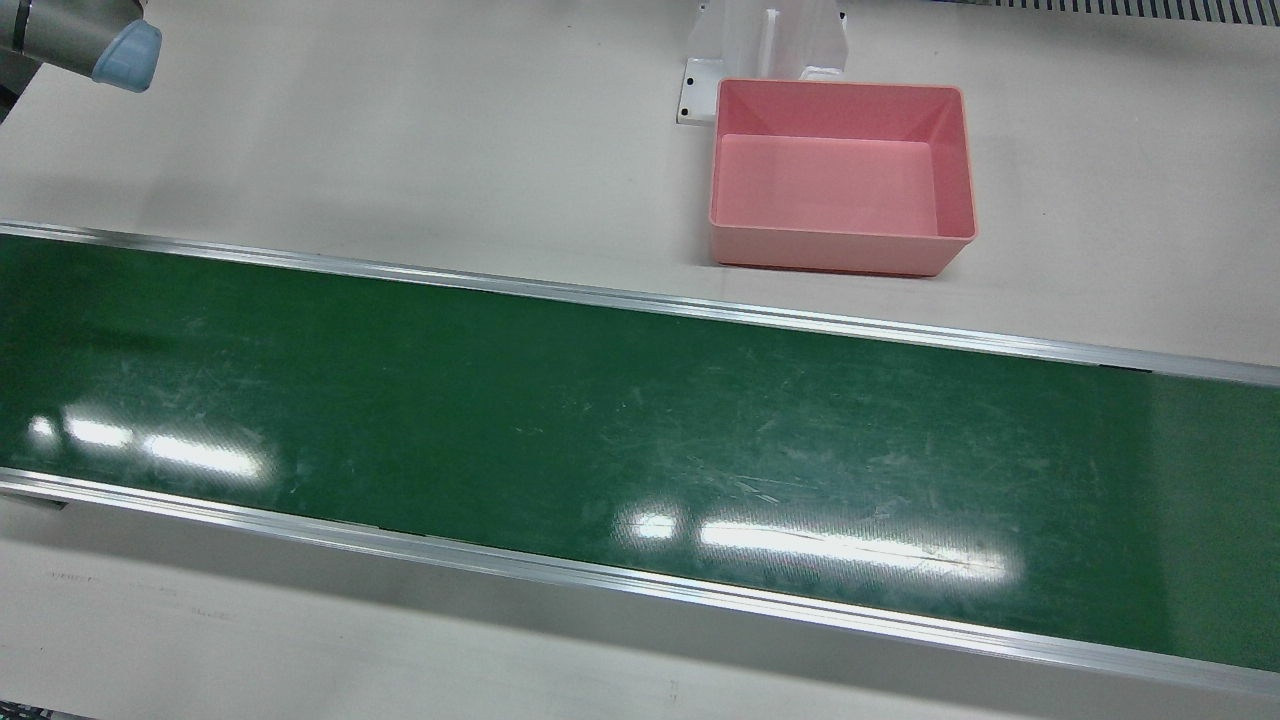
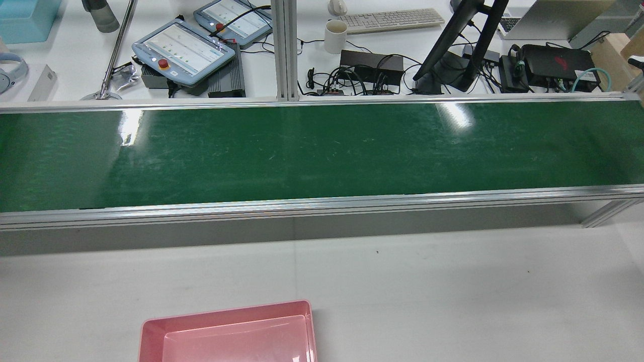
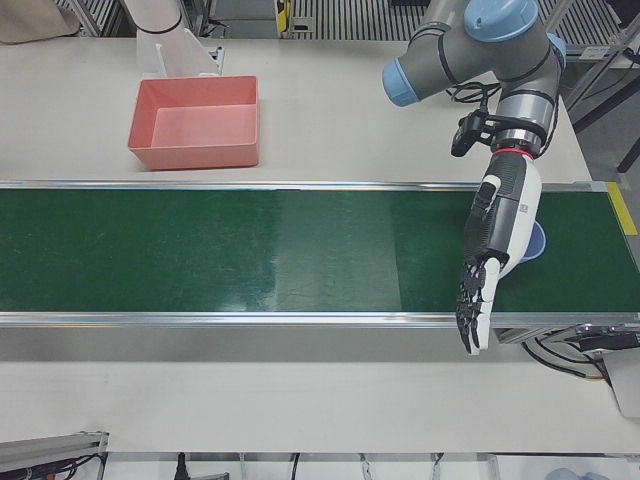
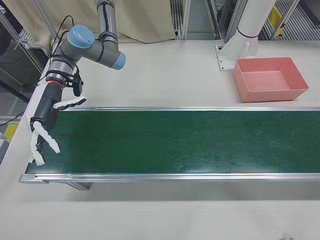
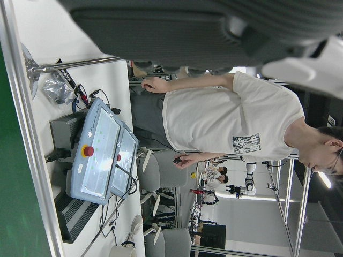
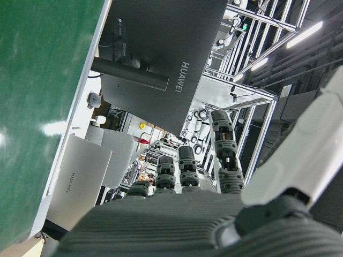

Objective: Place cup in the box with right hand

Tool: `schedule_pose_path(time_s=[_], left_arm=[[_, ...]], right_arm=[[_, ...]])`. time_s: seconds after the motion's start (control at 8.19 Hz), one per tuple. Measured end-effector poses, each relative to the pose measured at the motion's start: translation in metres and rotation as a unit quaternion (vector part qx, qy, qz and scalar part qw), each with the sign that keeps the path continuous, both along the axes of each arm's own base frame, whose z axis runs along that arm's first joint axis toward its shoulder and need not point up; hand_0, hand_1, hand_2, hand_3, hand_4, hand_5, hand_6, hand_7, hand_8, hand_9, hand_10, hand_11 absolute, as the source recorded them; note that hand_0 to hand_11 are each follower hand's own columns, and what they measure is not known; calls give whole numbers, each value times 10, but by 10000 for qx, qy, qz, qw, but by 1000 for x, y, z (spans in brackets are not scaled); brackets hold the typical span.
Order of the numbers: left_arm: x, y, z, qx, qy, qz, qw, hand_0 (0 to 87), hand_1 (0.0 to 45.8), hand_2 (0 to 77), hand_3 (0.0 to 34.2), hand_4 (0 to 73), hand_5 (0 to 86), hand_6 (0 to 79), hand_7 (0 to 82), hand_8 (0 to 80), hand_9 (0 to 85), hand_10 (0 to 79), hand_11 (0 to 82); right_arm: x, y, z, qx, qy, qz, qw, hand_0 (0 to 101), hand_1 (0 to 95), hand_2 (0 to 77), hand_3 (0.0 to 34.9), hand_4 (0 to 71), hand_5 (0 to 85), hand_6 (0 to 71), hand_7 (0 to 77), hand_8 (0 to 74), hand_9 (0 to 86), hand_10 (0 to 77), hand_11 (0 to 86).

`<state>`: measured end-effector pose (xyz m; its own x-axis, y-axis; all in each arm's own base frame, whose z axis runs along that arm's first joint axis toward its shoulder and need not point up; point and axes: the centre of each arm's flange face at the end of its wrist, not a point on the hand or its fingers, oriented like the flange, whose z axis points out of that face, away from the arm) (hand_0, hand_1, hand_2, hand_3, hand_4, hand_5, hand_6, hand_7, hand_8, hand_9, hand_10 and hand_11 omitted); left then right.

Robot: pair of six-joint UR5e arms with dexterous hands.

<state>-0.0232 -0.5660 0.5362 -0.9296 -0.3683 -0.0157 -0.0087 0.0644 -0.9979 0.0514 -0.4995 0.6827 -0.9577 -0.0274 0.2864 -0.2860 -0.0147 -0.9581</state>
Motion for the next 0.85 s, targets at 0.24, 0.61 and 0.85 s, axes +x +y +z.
schedule_pose_path(time_s=[0.24, 0.61, 0.85], left_arm=[[0, 0, 0, -2, 0, 0, 10000, 0, 5, 5, 0, 0, 0, 0, 0, 0, 0, 0, 0], [0, 0, 1, -7, -1, 0, 10000, 0, 5, 5, 0, 0, 0, 0, 0, 0, 0, 0, 0], [0, 0, 0, -5, -1, 0, 10000, 0, 5, 5, 0, 0, 0, 0, 0, 0, 0, 0, 0]], right_arm=[[-9, -2, -2, 14, 136, -79, 9999, 412, 5, 11, 0, 207, 27, 76, 322, 76, 147, 22, 44], [-37, -13, -12, 117, 350, -203, 9991, 410, 5, 11, 0, 235, 27, 76, 349, 93, 164, 38, 54], [-52, -19, -20, 189, 364, -255, 9988, 412, 5, 11, 0, 256, 27, 76, 349, 93, 169, 22, 54]])
